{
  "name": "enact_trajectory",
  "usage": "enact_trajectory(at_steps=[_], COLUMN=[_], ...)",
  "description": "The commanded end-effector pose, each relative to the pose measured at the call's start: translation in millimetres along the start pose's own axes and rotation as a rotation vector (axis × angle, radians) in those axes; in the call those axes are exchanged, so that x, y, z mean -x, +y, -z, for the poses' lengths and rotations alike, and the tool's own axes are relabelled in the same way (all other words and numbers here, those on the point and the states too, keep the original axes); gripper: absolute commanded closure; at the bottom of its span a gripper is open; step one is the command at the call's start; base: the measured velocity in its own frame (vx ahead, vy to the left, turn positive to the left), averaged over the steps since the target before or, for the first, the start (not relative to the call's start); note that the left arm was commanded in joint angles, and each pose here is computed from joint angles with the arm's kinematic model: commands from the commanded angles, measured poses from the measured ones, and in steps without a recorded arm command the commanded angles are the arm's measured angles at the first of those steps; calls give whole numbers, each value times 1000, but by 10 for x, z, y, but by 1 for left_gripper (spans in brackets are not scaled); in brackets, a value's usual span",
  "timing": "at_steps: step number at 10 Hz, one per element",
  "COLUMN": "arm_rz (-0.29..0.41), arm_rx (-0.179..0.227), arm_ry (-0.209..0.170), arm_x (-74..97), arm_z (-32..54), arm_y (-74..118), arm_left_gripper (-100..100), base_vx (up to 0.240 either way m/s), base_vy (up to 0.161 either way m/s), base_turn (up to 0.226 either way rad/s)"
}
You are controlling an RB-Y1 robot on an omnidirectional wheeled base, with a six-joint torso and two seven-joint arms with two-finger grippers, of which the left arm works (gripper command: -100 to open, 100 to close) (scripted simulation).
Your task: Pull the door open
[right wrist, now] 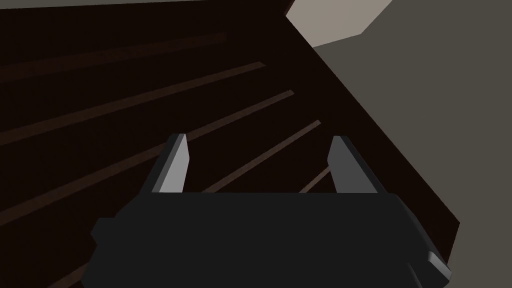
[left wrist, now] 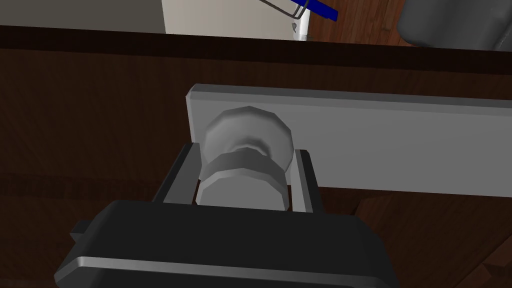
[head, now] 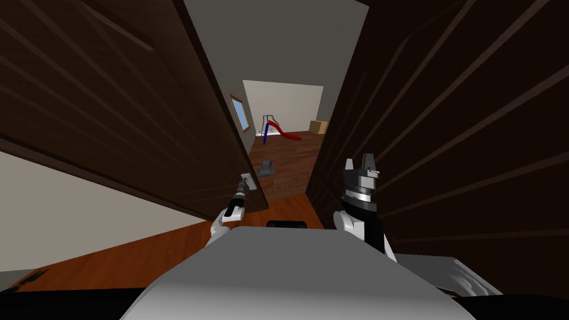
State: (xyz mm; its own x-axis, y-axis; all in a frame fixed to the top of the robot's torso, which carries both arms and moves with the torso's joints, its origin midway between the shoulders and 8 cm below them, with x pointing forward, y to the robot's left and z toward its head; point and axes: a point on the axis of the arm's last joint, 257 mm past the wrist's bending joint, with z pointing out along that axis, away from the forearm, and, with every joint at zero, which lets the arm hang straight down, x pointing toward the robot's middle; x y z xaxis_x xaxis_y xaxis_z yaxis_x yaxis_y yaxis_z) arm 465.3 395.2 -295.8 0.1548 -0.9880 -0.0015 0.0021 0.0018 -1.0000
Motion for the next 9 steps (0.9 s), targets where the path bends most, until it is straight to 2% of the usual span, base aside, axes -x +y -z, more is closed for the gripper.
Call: enact_trajectory(at_steps=[1,6,7,8,9], arm_rz=[-1,2,3,4,3], arm_rx=[2,2,6,8,7], arm_ry=[11,53,51,68,72], arm_x=[31,38,15,10,12], arm_z=[42,132,124,199,216], arm_y=[12,3,26,42,39], arm_left_gripper=[100,100,100,100,100], base_vx=[-236,-211,-91,-149,-200], base_vy=[55,57,31,43,79], base_turn=[-144,-138,-55,-122,-139])
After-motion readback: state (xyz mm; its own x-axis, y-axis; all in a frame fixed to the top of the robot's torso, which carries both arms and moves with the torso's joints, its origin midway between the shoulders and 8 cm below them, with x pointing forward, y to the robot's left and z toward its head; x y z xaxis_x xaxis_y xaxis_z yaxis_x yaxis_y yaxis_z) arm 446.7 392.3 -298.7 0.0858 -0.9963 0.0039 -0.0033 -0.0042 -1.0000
